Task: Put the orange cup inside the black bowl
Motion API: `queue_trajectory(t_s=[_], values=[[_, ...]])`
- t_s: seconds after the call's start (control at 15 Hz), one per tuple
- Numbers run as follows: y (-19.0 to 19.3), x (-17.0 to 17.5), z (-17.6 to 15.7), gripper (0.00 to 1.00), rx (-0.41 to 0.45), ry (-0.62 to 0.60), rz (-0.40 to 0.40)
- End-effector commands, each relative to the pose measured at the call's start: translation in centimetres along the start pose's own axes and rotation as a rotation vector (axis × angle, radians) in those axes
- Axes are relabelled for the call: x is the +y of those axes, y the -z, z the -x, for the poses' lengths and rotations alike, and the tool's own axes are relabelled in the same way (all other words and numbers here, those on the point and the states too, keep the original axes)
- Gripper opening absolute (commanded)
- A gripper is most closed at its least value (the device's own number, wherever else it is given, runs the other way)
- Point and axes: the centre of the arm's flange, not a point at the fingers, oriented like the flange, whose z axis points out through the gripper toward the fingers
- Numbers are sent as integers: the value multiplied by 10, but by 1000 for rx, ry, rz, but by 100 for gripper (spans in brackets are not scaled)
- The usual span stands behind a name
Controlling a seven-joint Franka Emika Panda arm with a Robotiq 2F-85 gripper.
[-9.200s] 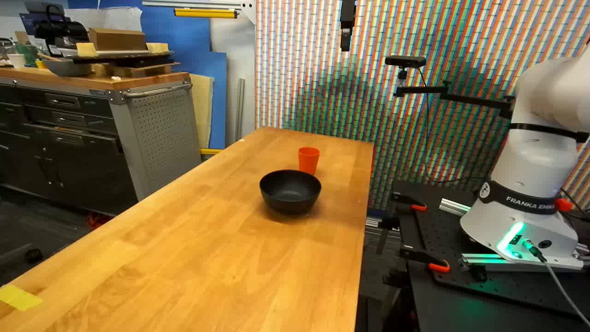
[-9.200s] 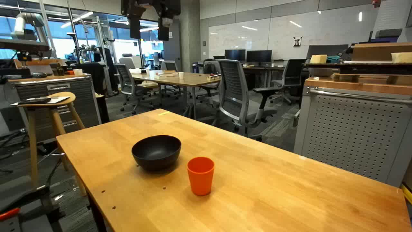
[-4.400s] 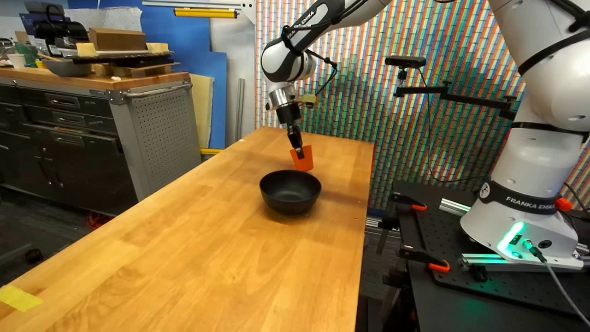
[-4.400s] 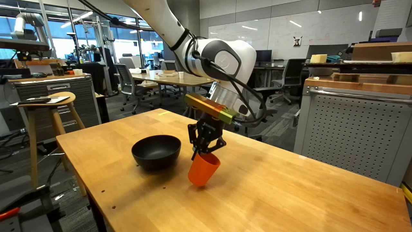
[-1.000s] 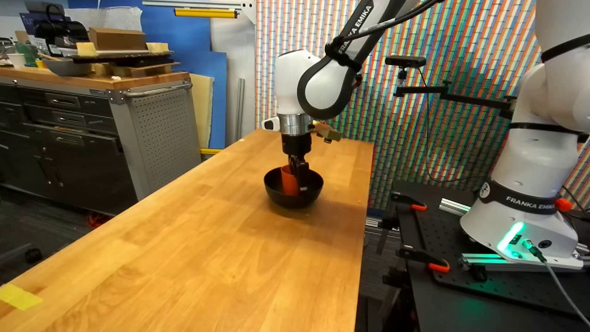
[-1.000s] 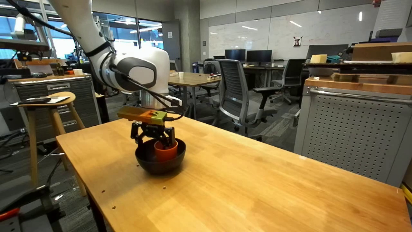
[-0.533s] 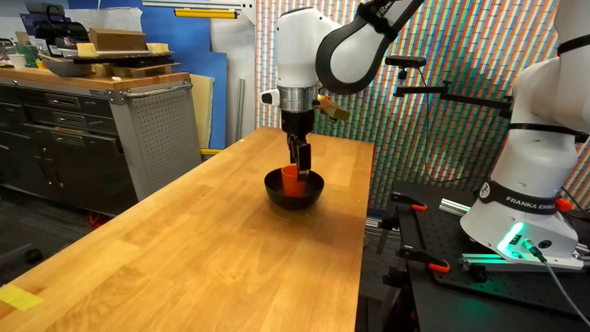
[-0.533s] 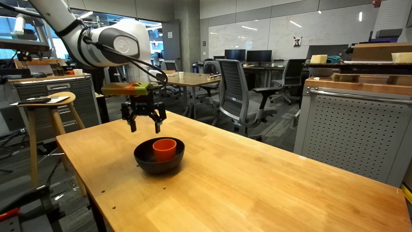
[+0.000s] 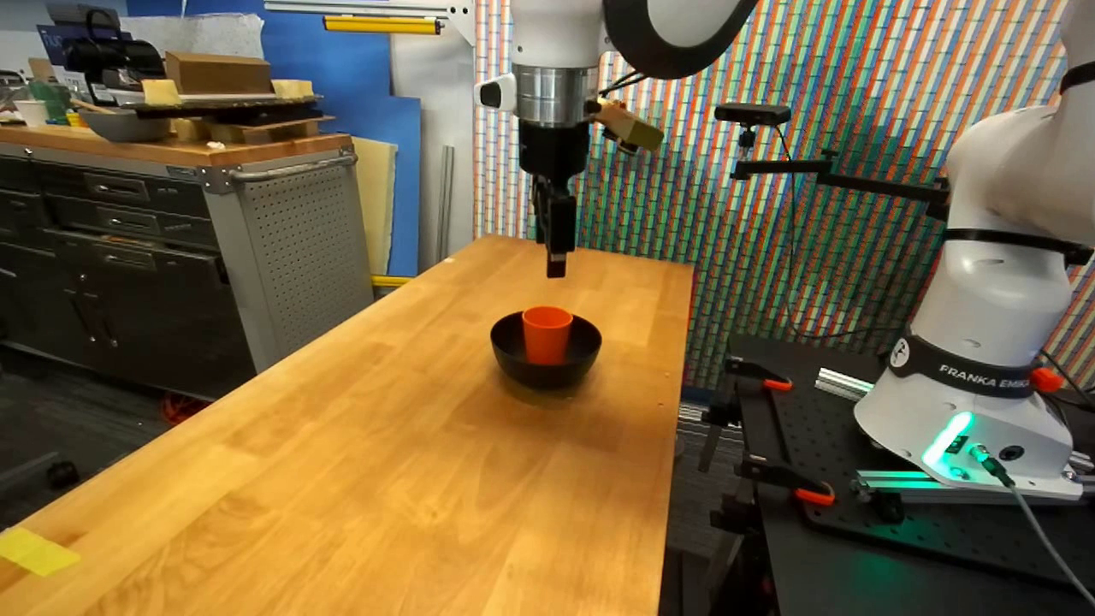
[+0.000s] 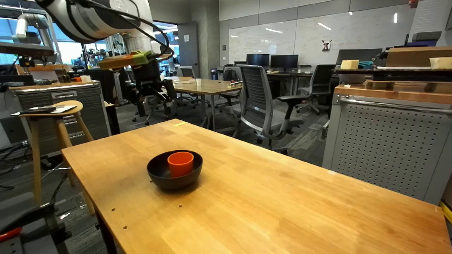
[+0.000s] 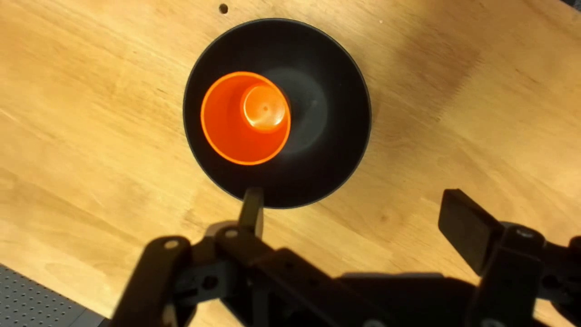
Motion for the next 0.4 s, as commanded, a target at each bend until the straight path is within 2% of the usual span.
queue_trajectory(t_s=[0.0, 0.33], values=[[0, 0, 0, 100, -2, -2, 0], [-1, 0, 0, 100, -5, -5, -1]])
